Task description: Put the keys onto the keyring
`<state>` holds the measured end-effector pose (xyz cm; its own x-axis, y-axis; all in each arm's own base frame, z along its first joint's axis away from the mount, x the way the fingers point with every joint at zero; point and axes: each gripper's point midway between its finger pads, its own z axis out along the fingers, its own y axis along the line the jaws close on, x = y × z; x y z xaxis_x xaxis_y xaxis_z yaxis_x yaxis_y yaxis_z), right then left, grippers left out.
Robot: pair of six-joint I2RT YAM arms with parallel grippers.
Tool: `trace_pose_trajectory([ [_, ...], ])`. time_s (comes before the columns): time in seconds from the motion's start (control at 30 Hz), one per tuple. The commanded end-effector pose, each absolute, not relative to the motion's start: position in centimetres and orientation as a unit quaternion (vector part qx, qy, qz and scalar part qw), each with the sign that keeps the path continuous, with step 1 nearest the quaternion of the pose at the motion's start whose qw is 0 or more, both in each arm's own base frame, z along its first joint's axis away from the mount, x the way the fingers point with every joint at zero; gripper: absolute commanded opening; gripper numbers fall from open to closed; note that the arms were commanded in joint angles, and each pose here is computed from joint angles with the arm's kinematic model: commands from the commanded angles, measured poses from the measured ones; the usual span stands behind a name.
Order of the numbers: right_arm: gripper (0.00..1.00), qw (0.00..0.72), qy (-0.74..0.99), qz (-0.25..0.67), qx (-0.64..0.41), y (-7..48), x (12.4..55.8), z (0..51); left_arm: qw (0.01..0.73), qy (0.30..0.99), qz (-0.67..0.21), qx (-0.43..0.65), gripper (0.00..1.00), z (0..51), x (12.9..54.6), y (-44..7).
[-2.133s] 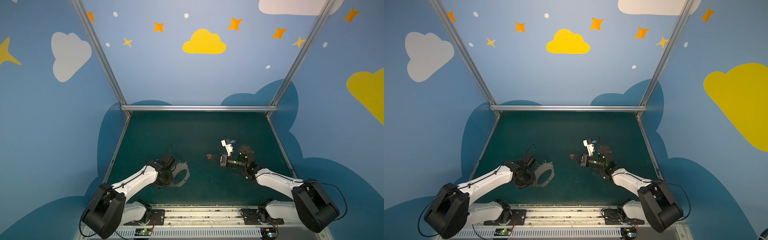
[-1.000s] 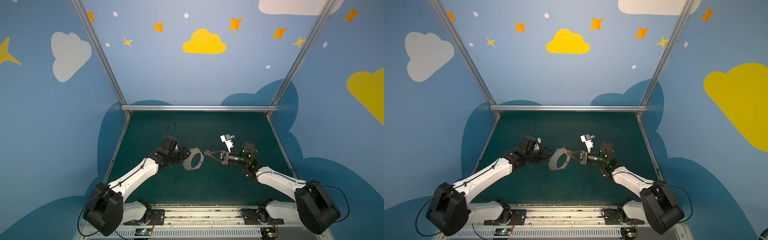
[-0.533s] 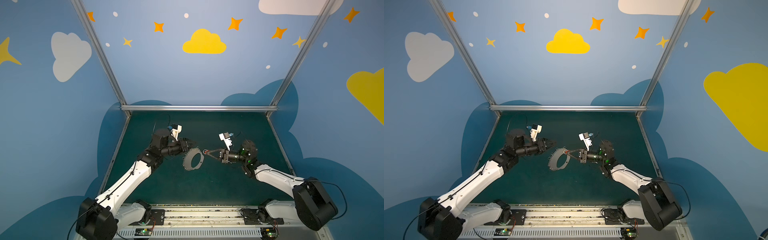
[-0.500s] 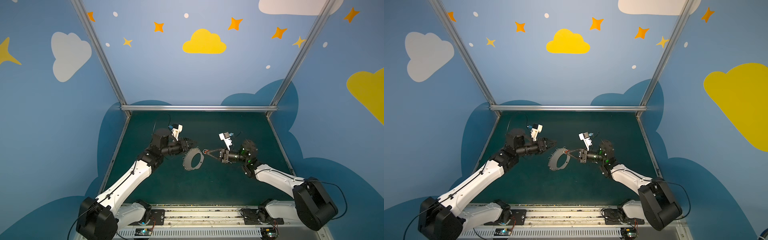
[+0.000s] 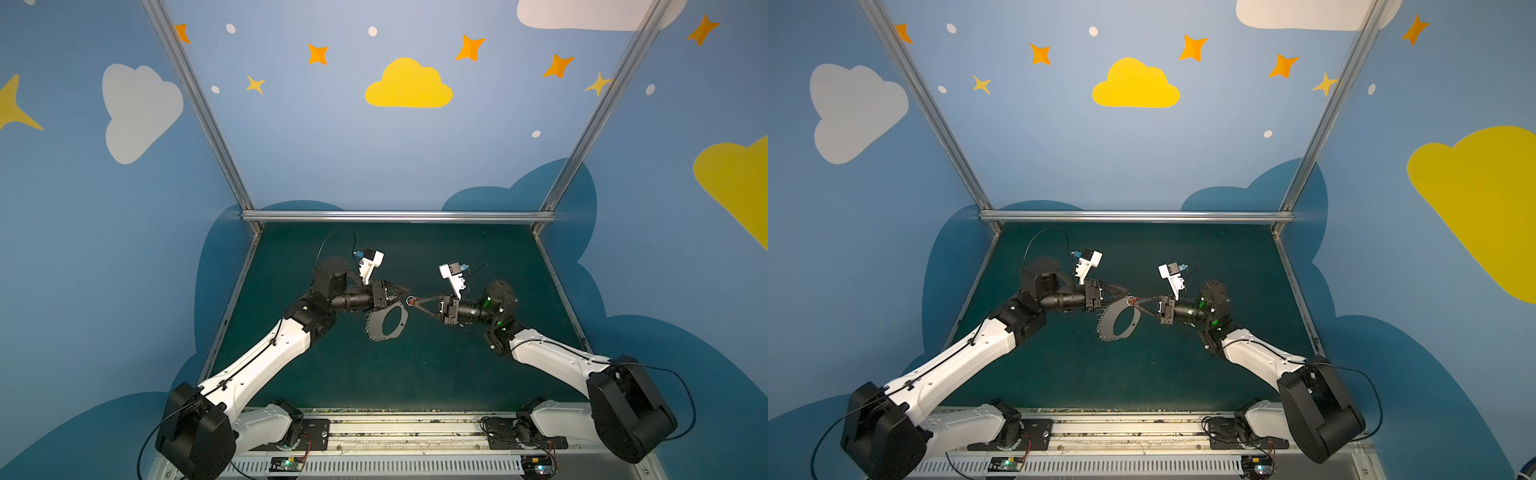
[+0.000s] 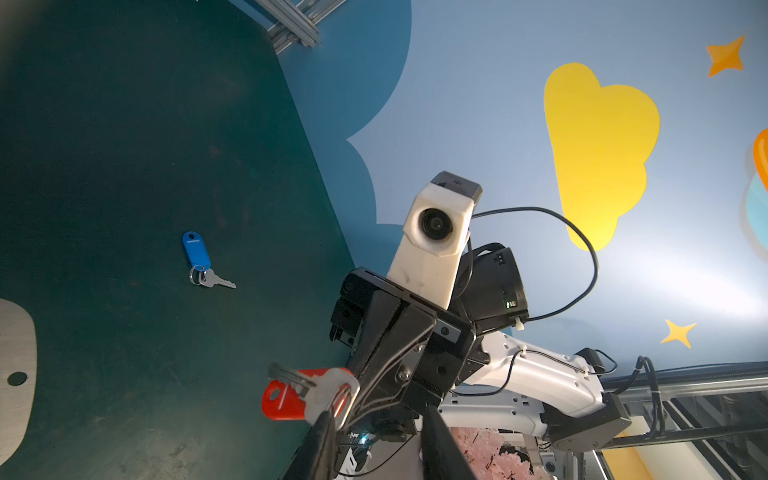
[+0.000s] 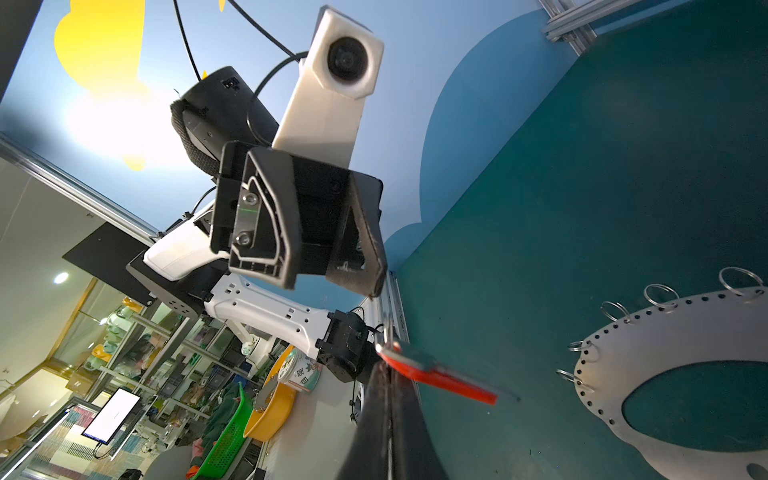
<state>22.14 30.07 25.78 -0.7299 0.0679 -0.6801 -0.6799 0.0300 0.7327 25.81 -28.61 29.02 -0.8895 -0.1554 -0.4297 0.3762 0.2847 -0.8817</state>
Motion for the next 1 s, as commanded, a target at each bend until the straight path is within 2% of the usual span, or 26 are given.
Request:
trace_pose_trajectory([
  [0.0, 0.0, 0.32, 0.629, 0.666, -0.243, 29.9, 22.1, 28.7, 0.236, 0.754, -0.606, 0.09, 0.32, 30.3, 25.5, -28.9],
  [0.27, 0.0, 0.324, 0.626, 0.668, -0.239, 29.7, 22.0, 29.2, 0.233, 0.754, -0.607, 0.094, 0.24, 30.2, 25.4, -29.3],
  [0.57, 0.0, 0.334, 0.622, 0.668, -0.237, 29.4, 21.9, 29.8, 0.235, 0.762, -0.598, 0.082, 0.26, 29.2, 25.6, -29.1],
  [0.97, 0.0, 0.334, 0.615, 0.673, -0.238, 29.3, 21.6, 30.2, 0.231, 0.747, -0.616, 0.095, 0.18, 29.8, 25.1, -29.9],
])
